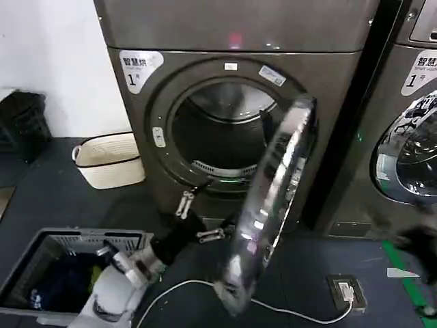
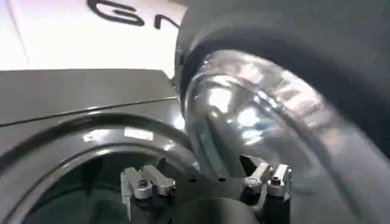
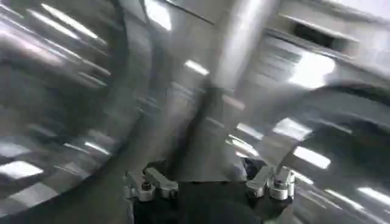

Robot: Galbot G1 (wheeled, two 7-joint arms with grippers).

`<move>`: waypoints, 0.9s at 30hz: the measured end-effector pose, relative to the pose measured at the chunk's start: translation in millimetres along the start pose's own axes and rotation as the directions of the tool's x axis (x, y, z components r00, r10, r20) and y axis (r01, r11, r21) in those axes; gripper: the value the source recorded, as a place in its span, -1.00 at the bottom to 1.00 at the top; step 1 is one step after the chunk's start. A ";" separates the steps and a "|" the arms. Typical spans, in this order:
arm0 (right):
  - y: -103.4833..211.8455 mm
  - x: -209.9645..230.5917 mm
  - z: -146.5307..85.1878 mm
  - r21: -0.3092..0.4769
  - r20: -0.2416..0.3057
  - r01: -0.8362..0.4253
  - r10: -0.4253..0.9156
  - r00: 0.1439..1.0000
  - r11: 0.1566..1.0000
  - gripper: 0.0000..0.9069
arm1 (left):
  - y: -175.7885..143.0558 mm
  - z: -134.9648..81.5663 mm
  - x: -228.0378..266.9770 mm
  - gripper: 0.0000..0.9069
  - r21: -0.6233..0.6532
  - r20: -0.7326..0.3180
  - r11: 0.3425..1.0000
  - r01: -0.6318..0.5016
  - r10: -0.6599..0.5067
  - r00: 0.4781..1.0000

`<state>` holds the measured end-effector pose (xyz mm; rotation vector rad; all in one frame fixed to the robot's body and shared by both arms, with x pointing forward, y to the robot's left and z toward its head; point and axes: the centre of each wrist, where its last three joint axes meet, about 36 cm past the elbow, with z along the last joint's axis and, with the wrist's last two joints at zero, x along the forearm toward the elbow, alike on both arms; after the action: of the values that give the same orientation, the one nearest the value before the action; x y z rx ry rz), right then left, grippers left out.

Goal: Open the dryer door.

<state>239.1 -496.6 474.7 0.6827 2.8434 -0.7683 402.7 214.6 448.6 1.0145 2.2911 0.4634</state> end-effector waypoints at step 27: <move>-196.9 132.3 61.8 0.409 -0.118 -0.728 0.823 0.556 0.551 1.00 | -86.3 47.5 -189.3 1.00 0.112 0.165 0.952 -0.285 0.265 0.950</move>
<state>31.7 -627.2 480.0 2.0957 2.1604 -0.9778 487.1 19.0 437.1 1.3990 2.0791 0.3335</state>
